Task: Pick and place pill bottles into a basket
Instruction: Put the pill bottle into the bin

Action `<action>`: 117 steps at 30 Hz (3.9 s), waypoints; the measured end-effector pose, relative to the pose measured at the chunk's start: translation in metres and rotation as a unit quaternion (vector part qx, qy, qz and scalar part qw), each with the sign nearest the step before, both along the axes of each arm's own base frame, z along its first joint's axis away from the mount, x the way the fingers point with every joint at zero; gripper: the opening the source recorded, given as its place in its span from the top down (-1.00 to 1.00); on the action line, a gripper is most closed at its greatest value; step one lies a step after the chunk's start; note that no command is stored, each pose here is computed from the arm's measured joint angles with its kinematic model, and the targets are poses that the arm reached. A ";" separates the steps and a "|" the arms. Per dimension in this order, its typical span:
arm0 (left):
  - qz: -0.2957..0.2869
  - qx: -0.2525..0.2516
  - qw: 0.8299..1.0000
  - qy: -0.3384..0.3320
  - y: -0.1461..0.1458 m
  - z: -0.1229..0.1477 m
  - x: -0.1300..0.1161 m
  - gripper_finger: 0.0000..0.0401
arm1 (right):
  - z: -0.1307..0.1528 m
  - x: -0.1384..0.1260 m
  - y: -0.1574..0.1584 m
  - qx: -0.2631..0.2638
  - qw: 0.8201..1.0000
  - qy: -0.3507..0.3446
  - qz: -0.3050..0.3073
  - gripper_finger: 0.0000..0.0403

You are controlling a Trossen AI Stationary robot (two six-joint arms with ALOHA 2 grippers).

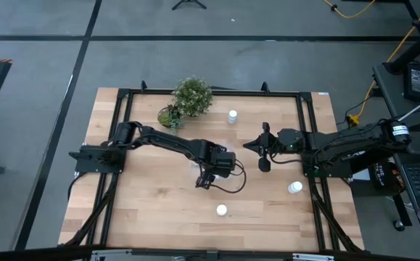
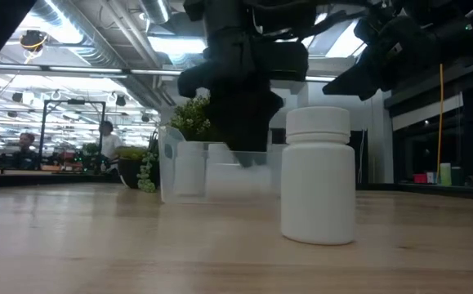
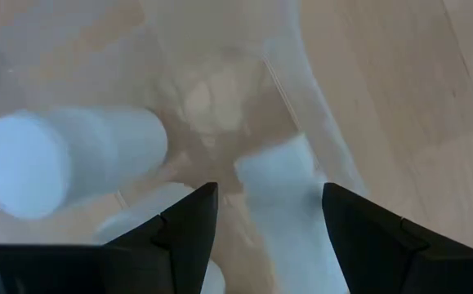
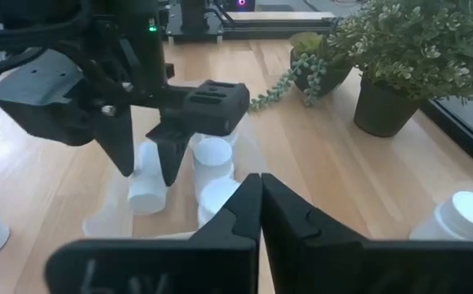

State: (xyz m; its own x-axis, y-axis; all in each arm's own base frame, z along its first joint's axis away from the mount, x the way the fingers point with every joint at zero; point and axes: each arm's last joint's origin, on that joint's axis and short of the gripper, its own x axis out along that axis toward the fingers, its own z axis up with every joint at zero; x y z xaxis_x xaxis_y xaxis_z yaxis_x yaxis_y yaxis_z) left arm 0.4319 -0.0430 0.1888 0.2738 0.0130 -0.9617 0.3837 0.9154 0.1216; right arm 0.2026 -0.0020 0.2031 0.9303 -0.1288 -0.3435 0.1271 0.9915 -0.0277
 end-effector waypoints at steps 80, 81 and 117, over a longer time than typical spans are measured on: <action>-0.012 -0.021 0.999 0.043 0.010 -0.017 0.000 0.13 | 0.000 0.000 0.000 -0.002 1.000 0.001 0.001 0.94; -0.011 -0.021 0.999 0.043 0.010 -0.017 0.000 0.13 | 0.000 0.000 0.000 -0.001 1.000 0.001 0.001 0.94; -0.042 -0.019 0.999 0.016 0.008 0.019 -0.011 0.68 | 0.000 0.000 0.000 -0.002 1.000 0.002 0.001 0.94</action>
State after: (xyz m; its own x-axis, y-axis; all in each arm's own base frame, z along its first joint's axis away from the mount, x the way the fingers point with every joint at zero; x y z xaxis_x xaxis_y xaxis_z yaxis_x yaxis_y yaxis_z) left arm 0.4207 -0.0348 0.2077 0.2421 -0.0461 -0.9692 0.4619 0.8839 0.0734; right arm 0.2023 -0.0016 0.2028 0.9290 -0.1274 -0.3474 0.1242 0.9918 -0.0315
